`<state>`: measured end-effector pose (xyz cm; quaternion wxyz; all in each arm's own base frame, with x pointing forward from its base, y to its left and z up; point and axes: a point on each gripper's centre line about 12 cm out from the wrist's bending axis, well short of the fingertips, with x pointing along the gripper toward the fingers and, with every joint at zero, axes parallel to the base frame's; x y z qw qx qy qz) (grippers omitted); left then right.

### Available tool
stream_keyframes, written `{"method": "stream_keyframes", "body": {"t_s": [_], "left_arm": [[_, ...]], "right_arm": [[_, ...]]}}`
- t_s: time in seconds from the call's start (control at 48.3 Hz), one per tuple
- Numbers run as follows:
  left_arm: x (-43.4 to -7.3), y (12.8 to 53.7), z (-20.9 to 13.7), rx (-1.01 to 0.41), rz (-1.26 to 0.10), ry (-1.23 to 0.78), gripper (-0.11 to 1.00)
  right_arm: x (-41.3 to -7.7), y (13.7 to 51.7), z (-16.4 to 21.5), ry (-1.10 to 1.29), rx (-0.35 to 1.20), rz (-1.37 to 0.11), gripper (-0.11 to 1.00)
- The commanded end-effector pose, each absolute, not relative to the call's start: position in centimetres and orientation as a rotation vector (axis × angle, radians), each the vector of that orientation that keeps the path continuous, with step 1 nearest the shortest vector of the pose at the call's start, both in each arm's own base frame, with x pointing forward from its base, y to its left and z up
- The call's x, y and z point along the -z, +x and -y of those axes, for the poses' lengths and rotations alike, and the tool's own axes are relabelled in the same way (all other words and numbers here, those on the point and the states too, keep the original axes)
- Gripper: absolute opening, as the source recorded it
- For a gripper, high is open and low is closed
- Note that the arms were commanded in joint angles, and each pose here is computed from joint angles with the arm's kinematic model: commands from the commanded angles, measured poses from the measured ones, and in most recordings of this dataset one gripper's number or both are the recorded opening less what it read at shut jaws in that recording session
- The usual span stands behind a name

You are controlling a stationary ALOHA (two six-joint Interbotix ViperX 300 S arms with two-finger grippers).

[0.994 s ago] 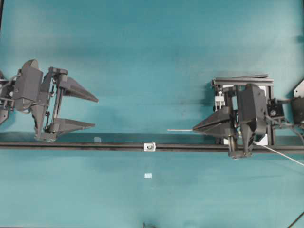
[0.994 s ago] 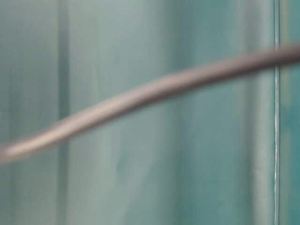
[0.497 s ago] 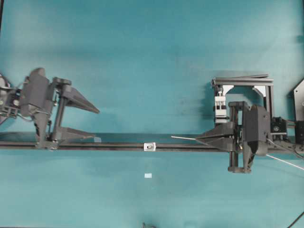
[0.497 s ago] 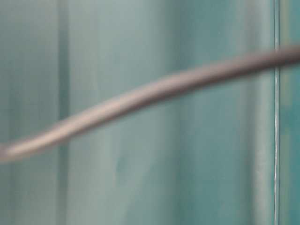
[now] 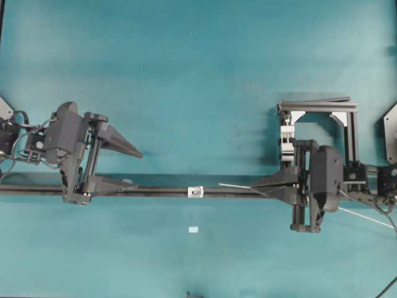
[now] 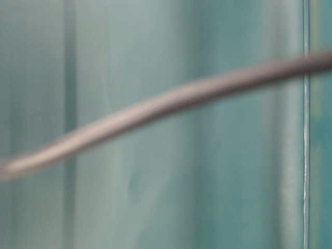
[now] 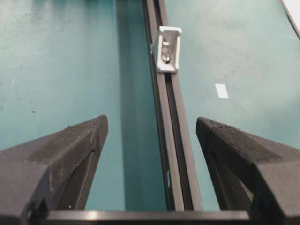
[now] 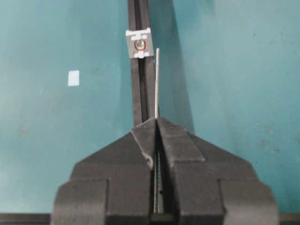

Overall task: Insert the wire through the hole in the metal fitting marked with a red label.
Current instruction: 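Carry the wire with the right gripper down toward the black rail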

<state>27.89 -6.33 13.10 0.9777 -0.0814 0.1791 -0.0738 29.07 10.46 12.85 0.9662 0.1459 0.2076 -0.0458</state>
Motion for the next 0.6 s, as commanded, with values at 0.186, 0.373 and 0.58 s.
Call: {"method": "stream_keyframes", "body": {"t_s": [0.186,0.373,0.58], "left_arm": [[-12.9,28.8,8.3,0.206,-0.352,-0.152,0.91],[-12.3,29.4,9.0,0.227,-0.339,-0.137,0.91],[-12.0,29.6,9.6,0.252,-0.292,-0.072,0.89]], "right_arm": [[-13.4,29.3,-11.4,0.295,0.072,-0.39,0.01],[-12.7,29.3,-11.7,0.291,0.08,-0.405,0.01],[-12.5,29.4,-12.0,0.284,0.078,-0.402,0.01]]}}
